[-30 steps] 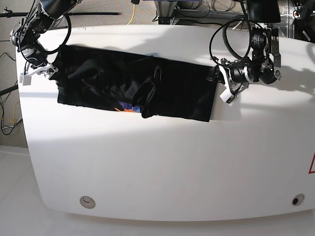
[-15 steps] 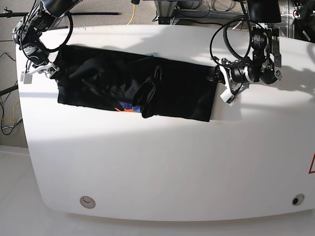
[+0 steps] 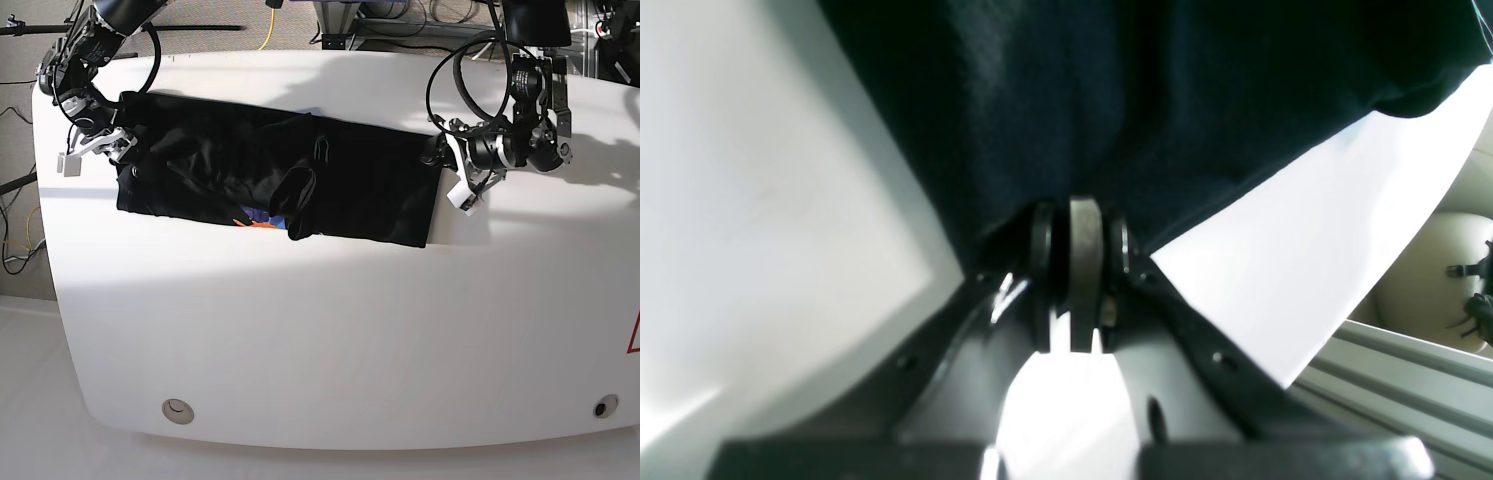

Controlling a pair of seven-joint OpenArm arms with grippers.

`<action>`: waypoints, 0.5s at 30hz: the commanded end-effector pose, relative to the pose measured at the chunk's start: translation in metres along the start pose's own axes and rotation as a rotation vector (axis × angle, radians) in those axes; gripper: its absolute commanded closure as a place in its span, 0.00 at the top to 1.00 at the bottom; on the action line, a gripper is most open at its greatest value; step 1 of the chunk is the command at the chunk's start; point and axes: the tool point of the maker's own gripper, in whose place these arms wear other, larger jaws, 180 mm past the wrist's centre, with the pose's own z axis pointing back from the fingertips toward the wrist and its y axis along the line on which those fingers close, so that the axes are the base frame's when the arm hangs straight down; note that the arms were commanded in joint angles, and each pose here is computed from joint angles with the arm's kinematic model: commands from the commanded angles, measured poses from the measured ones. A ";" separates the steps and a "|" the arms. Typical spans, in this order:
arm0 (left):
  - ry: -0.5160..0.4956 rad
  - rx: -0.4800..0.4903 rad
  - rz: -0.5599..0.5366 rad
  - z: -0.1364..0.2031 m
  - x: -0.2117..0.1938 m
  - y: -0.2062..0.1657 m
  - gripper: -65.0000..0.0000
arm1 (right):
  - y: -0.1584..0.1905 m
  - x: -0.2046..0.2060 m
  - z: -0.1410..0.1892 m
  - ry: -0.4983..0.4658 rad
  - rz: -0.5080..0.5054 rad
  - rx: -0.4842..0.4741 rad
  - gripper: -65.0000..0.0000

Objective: Fold the T-shirt properly

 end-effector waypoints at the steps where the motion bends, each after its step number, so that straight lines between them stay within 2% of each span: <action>1: -0.011 0.017 -0.019 0.006 0.007 0.005 0.02 | -0.004 -0.008 0.002 0.047 0.011 -0.020 0.81; 12: -0.010 0.020 -0.025 0.006 0.009 0.005 0.03 | -0.007 -0.004 0.009 0.047 0.024 -0.027 0.81; 15: -0.004 0.023 -0.024 0.006 0.007 0.006 0.02 | -0.001 0.002 0.009 0.033 0.021 -0.001 0.82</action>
